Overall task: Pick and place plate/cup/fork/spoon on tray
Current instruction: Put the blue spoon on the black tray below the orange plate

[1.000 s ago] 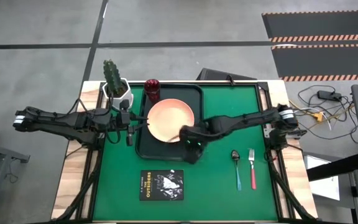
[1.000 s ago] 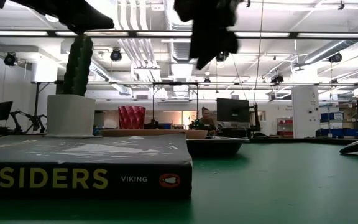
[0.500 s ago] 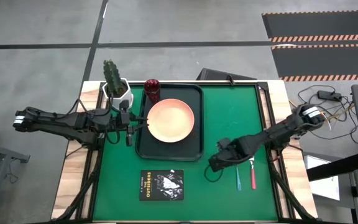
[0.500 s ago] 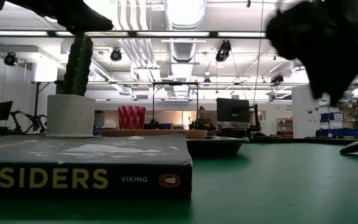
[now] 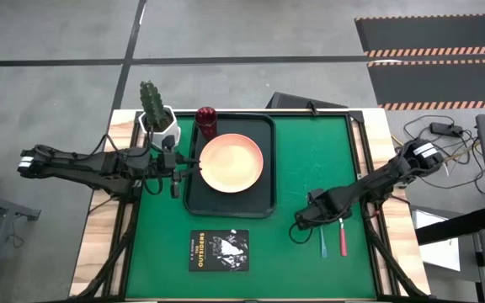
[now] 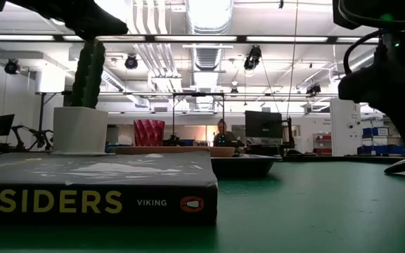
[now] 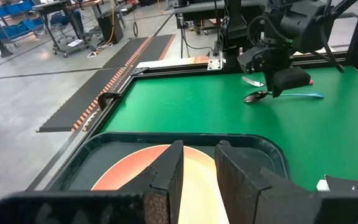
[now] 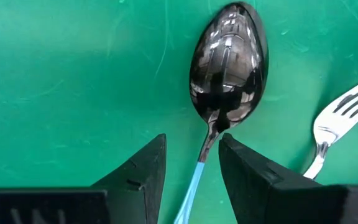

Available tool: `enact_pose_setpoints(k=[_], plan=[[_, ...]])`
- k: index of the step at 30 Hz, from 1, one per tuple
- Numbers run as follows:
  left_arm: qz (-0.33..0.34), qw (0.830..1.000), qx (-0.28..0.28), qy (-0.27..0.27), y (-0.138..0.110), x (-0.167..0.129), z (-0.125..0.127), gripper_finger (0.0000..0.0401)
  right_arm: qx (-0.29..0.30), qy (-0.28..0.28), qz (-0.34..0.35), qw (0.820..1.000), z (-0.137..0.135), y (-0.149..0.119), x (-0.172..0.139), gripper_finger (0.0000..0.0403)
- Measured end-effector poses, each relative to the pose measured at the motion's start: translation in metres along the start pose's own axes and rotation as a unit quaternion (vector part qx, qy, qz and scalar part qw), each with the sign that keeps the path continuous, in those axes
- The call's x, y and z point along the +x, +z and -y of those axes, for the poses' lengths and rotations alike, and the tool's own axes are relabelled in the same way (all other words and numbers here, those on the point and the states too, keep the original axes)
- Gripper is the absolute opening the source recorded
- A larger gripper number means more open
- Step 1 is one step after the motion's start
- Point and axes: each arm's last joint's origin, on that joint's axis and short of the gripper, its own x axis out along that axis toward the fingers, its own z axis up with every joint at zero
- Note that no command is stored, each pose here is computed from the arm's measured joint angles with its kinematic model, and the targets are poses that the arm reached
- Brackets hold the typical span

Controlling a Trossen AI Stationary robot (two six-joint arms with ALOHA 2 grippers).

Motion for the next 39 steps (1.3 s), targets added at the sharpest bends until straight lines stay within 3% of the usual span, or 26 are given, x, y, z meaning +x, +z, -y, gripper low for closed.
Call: enact_pose_setpoints(k=[12, 20, 23, 30, 39], plan=[[-0.006, 1.0, 0.002, -0.001, -0.004, 0.001, 0.001, 0.0073, -0.011, -0.045, 0.008, 0.999, -0.002, 0.001, 0.022, 0.0134], [-0.006, 1.0, 0.002, -0.001, -0.004, 0.001, 0.001, 0.0073, -0.012, -0.047, 0.005, 0.999, -0.003, 0.001, 0.024, 0.0132], [-0.006, 1.0, 0.002, -0.001, -0.004, 0.001, 0.001, 0.0073, -0.013, -0.043, 0.004, 0.999, -0.003, 0.001, 0.024, 0.0114], [-0.006, 1.0, 0.001, -0.001, -0.004, 0.001, 0.001, 0.0073, -0.034, -0.038, 0.002, 0.999, -0.004, 0.001, 0.023, 0.0019], [-0.009, 1.0, 0.001, -0.001, -0.005, 0.003, 0.001, 0.0073, -0.067, 0.008, 0.009, 0.998, -0.003, 0.0, 0.004, 0.0013]])
